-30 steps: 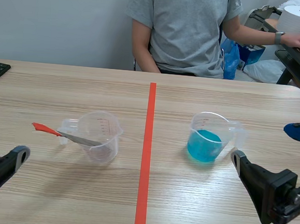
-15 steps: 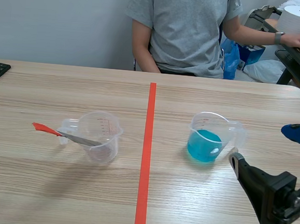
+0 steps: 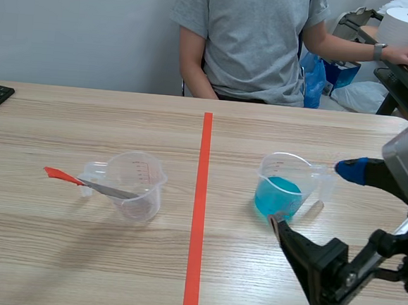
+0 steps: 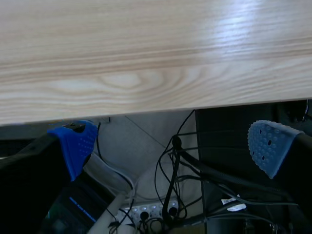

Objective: Do the redox reaction experiment.
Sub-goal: 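Lift the metal plate out of the left beaker, then move the plate over the blue solution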

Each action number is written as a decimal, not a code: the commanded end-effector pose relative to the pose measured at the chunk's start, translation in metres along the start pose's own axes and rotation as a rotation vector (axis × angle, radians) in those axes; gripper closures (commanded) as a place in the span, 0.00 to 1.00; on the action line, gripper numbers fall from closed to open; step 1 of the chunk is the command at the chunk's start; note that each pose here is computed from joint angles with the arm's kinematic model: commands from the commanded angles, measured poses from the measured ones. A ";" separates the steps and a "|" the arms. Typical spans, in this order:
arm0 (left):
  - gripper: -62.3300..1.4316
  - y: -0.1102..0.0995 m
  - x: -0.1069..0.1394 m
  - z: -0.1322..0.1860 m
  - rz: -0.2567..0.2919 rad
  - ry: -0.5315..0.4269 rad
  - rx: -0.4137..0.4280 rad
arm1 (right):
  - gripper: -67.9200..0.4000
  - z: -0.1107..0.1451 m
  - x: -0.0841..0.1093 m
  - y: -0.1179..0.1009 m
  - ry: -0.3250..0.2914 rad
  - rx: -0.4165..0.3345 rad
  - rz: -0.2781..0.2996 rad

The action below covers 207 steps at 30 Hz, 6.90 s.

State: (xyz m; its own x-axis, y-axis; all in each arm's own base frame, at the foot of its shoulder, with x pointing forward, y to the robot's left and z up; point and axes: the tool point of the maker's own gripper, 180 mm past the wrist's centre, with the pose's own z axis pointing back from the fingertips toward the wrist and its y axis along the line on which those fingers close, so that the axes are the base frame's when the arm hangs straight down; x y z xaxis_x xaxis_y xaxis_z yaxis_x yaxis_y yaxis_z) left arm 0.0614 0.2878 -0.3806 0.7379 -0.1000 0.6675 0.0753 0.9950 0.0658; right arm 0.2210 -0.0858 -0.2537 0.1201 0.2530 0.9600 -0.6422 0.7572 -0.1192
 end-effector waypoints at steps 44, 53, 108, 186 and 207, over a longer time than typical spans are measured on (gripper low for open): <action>0.00 -0.028 -0.054 -0.020 0.046 0.112 -0.069 | 0.00 -0.161 0.072 0.159 -0.280 0.314 0.263; 0.00 -0.028 -0.054 -0.020 0.049 0.112 -0.069 | 0.02 -0.171 0.076 0.156 -0.285 0.294 0.267; 0.63 -0.028 -0.055 -0.020 0.048 0.116 -0.069 | 0.97 -0.130 0.143 0.085 -0.299 0.250 0.131; 0.92 -0.028 -0.053 -0.020 0.049 0.111 -0.069 | 0.97 -0.008 0.159 -0.107 -0.247 0.155 0.214; 0.92 -0.028 -0.054 -0.020 0.049 0.114 -0.068 | 0.97 -0.025 0.170 -0.100 -0.294 0.186 0.170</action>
State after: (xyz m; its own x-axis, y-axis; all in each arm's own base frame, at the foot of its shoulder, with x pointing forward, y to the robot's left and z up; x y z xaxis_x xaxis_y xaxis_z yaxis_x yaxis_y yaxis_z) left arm 0.0296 0.2679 -0.4376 0.8241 -0.0595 0.5634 0.0807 0.9967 -0.0127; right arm 0.3224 -0.1007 -0.0995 -0.1675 0.1822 0.9689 -0.7753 0.5827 -0.2436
